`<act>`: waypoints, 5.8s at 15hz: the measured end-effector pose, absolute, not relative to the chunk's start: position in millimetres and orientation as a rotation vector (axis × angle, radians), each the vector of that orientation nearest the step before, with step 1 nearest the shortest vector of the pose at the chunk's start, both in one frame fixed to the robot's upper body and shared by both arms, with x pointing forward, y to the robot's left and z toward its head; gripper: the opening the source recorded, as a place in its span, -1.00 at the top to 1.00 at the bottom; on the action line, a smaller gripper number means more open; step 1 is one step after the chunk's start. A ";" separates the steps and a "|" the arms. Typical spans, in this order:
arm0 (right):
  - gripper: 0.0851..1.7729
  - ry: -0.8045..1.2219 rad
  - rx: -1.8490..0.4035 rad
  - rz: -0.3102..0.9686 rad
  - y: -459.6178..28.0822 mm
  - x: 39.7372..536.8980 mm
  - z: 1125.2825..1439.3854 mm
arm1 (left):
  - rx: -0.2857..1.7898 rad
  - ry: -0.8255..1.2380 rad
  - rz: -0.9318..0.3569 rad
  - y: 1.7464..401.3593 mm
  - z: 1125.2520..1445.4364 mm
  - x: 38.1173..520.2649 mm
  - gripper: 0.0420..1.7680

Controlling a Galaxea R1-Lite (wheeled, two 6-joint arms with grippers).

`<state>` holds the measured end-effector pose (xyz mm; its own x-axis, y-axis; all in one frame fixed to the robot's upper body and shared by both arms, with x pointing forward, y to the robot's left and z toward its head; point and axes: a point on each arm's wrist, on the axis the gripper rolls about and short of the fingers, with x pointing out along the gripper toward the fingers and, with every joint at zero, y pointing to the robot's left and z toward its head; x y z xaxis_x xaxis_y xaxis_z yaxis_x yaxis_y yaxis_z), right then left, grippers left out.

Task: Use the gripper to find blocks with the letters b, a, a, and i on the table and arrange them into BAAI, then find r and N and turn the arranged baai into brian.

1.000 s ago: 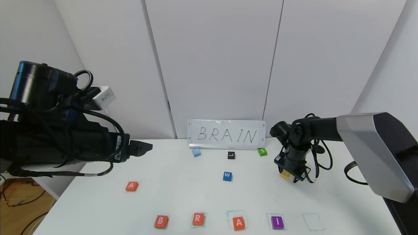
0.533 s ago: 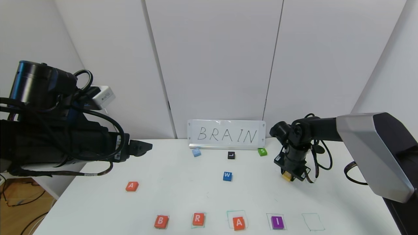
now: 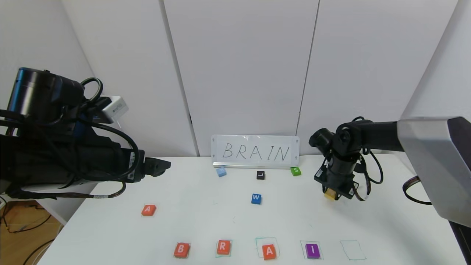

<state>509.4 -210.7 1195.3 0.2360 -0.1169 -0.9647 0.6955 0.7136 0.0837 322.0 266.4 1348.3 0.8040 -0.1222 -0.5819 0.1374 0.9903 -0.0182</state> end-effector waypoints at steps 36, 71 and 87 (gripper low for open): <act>0.47 1.337 -0.005 0.083 -266.0 376.3 1167.7 | 0.035 0.620 -0.143 266.8 1348.4 320.8 -0.94; 0.47 1.370 -0.092 0.036 -245.3 379.1 1138.3 | 0.035 0.622 -0.138 267.7 1347.9 321.8 -0.94; -0.72 1.364 -0.040 0.072 -249.0 379.5 1144.8 | 0.036 0.626 -0.137 267.7 1346.9 322.8 -0.94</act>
